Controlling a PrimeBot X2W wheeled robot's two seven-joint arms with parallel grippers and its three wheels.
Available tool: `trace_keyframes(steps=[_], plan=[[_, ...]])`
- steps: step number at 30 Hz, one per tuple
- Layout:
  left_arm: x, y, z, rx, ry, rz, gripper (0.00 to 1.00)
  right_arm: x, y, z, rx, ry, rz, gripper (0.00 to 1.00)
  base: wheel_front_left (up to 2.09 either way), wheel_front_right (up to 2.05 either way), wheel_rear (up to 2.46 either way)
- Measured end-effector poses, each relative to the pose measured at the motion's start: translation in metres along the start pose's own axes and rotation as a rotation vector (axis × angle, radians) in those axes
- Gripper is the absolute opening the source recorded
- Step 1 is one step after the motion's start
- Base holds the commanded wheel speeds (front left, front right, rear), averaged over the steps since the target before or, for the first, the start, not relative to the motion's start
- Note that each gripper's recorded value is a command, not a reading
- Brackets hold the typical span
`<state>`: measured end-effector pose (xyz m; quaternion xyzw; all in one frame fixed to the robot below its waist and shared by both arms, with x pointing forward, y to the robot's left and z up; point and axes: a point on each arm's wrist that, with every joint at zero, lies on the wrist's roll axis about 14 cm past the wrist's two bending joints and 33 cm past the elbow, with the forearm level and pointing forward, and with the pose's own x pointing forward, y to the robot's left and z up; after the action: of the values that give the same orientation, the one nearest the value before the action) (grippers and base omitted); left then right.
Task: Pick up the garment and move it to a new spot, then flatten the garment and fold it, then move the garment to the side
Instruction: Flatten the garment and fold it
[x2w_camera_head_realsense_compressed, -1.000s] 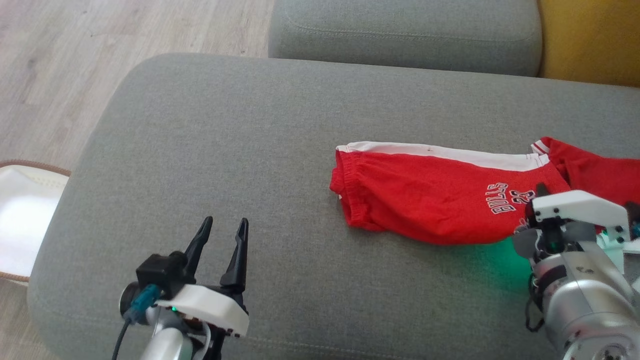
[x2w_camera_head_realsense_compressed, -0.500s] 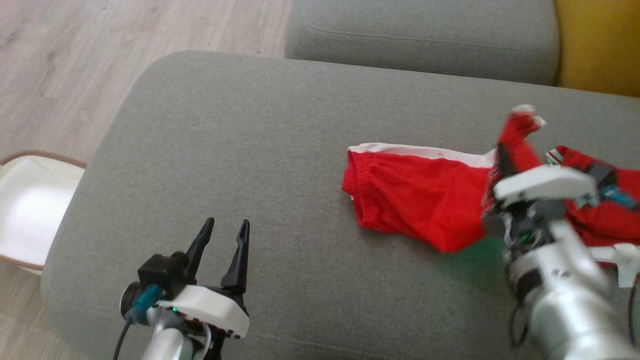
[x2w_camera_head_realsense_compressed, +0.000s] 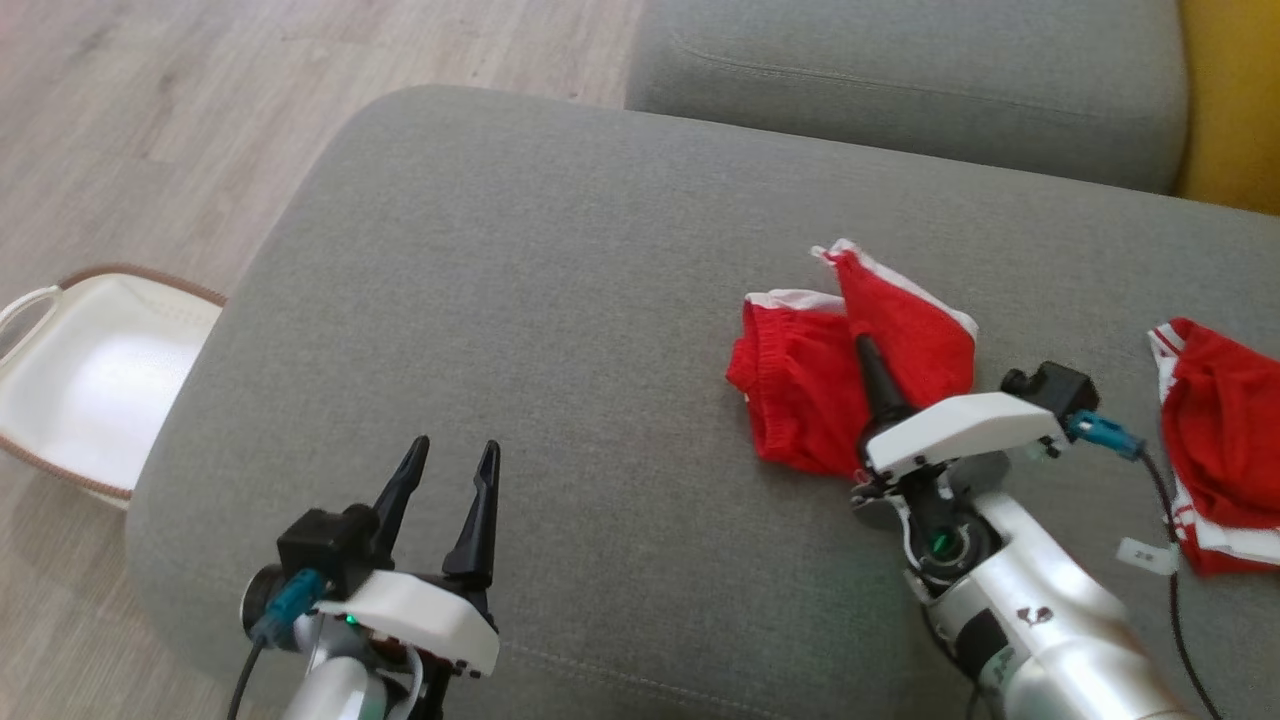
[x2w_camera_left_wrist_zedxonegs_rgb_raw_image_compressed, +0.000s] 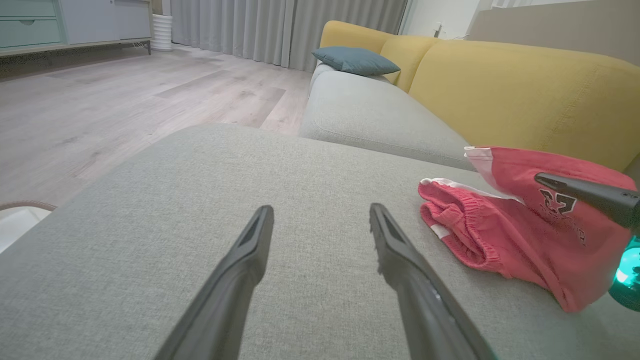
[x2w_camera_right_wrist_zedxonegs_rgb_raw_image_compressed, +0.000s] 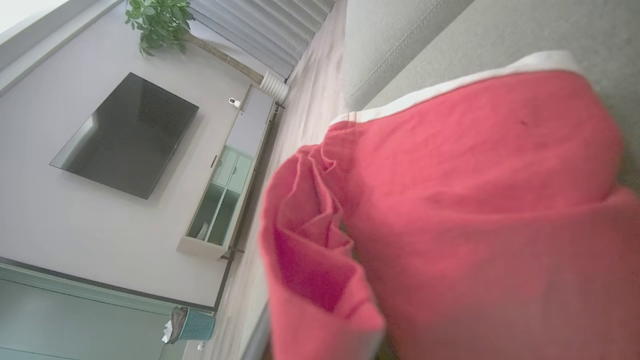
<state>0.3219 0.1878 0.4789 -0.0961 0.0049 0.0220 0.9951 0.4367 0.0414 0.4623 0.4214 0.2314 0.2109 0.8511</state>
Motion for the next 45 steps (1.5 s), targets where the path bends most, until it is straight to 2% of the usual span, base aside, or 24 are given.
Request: trace_keyframes(steps=[9, 10, 11, 16, 20, 27, 31, 34, 39, 40, 45], plan=[[-0.005, 0.008, 0.000, 0.000, -0.002, 0.029, 1.00, 0.007, 0.018, -0.024, -0.041, 0.060, 0.047, 0.00, 0.00, 0.00, 0.00], [-0.005, 0.009, 0.000, 0.000, 0.000, 0.031, 1.00, 0.009, 0.018, -0.026, -0.057, 0.068, 0.048, 0.95, 0.00, 0.00, 0.00], [-0.006, 0.009, 0.000, 0.000, 0.002, 0.033, 1.00, 0.010, 0.018, -0.026, -0.067, 0.067, 0.048, 1.00, 0.00, 0.00, 0.00], [-0.006, 0.012, -0.003, 0.001, 0.011, 0.042, 1.00, 0.015, 0.025, -0.032, -0.114, 0.084, 0.070, 1.00, 0.00, 0.00, 0.00], [-0.006, 0.012, -0.005, -0.001, 0.017, 0.045, 1.00, 0.011, 0.024, -0.060, -0.162, 0.208, 0.084, 1.00, 0.00, 0.00, 0.00], [-0.002, 0.008, -0.006, 0.001, 0.021, 0.030, 1.00, -0.006, 0.008, -0.096, -0.177, 0.408, 0.042, 1.00, 0.00, 0.00, 0.00], [0.004, 0.000, -0.007, 0.001, 0.024, 0.005, 1.00, -0.013, 0.002, -0.095, -0.196, 0.410, 0.034, 1.00, 0.00, 0.00, 0.00], [0.010, -0.008, -0.006, 0.001, 0.020, -0.024, 1.00, -0.011, 0.005, -0.077, -0.227, 0.324, 0.047, 1.00, 0.00, 0.00, 0.00], [0.025, -0.022, 0.011, -0.002, -0.031, -0.072, 1.00, -0.001, 0.021, -0.011, -0.420, 0.091, 0.097, 1.00, 0.00, 0.00, 0.00], [0.031, -0.030, 0.017, -0.010, -0.052, -0.097, 1.00, -0.003, 0.014, 0.017, -0.535, 0.034, 0.078, 1.00, 0.00, 0.00, 0.00], [0.044, -0.051, 0.036, -0.029, -0.110, -0.158, 1.00, -0.029, -0.021, 0.108, -0.698, -0.148, -0.053, 1.00, 0.00, 0.00, 0.00]])
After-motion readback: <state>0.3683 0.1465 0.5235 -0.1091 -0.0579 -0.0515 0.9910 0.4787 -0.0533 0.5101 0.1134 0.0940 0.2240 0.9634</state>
